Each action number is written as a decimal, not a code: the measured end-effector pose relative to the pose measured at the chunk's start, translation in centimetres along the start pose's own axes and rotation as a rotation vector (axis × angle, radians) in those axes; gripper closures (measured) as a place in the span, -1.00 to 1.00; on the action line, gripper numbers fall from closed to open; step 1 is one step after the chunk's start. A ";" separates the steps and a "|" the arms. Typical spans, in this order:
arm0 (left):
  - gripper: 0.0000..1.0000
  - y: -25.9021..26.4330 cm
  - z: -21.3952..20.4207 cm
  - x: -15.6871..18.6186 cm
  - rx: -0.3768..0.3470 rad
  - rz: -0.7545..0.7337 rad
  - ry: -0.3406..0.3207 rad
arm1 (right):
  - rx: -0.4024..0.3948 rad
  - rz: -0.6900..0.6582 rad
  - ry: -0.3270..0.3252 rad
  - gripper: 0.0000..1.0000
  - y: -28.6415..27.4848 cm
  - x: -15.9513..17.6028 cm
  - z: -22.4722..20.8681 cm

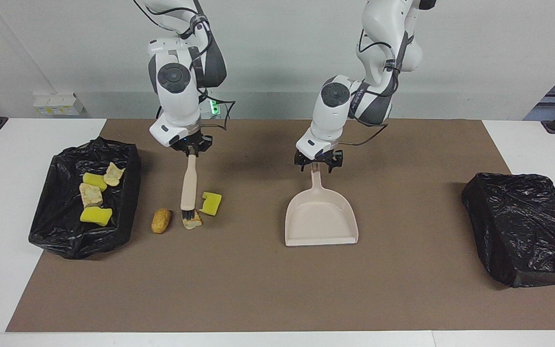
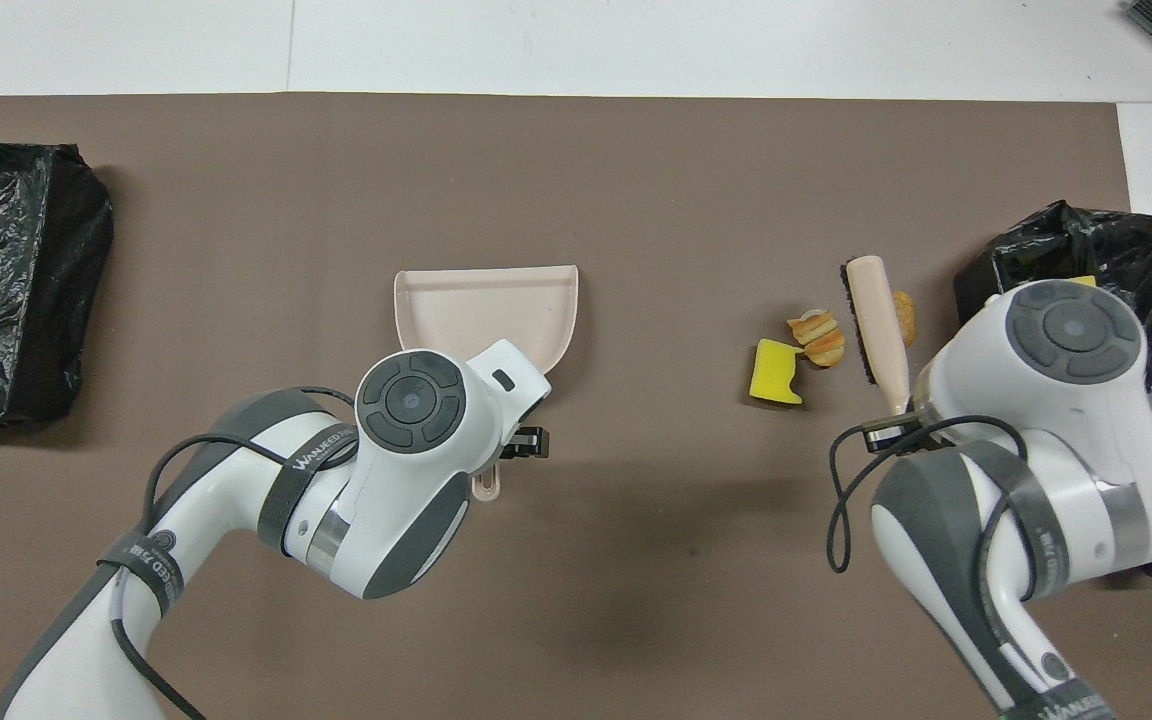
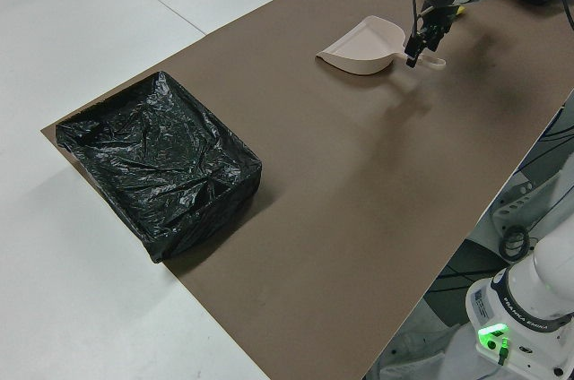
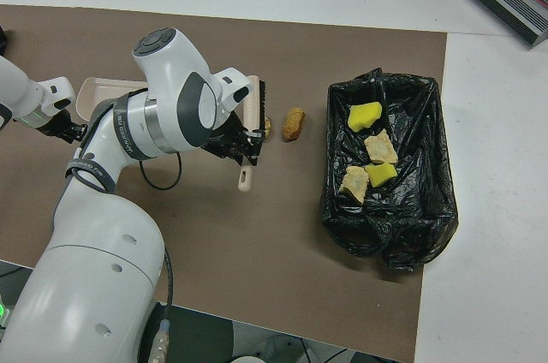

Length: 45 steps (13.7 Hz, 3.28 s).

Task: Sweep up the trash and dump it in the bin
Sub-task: 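Sweep the remaining bread and sponge toward the dustpan with the right gripper's brush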

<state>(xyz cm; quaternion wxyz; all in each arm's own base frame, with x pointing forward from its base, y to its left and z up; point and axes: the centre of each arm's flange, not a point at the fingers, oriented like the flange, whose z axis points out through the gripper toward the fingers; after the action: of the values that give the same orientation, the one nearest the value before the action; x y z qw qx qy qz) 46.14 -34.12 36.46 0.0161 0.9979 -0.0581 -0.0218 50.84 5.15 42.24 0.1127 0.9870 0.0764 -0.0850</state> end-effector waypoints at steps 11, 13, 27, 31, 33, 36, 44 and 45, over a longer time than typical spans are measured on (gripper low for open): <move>0.37 -0.5 -0.2 -0.3 0.011 0.013 -0.016 | -0.168 -0.064 -0.042 0.47 2.4 4.3 8.1; 0.37 -1.1 -0.9 -0.3 0.020 0.053 -0.024 | -0.107 -0.050 -0.047 0.47 -0.2 4.2 7.6; 0.37 -16.4 -9.0 0.4 0.060 0.982 -0.107 | 0.056 0.101 -0.043 0.47 -6.0 4.5 3.1; 0.37 -13.1 -4.5 1.6 0.110 1.114 -0.122 | 0.066 0.108 -0.022 0.47 -5.5 4.7 4.4; 0.37 -11.0 -2.8 1.8 0.120 1.165 -0.114 | 0.061 0.089 -0.033 0.47 -7.0 4.4 5.2; 0.37 -6.7 -1.3 1.5 0.212 1.304 -0.090 | 0.061 0.083 -0.046 0.47 -10.2 4.1 5.7; 0.37 -5.7 -1.1 1.3 0.224 1.328 -0.114 | 0.235 0.197 -0.065 0.47 -19.2 4.3 6.5; 0.37 -5.9 -1.0 1.3 0.222 1.326 -0.127 | 0.259 0.200 -0.068 0.47 -20.1 4.4 6.5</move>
<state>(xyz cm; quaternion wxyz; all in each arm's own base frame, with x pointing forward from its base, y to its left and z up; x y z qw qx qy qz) 48.11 -28.41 37.19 -0.0801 0.7437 -0.6610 -0.0597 50.70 23.58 31.01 -0.0052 0.9926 -0.0378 -0.1156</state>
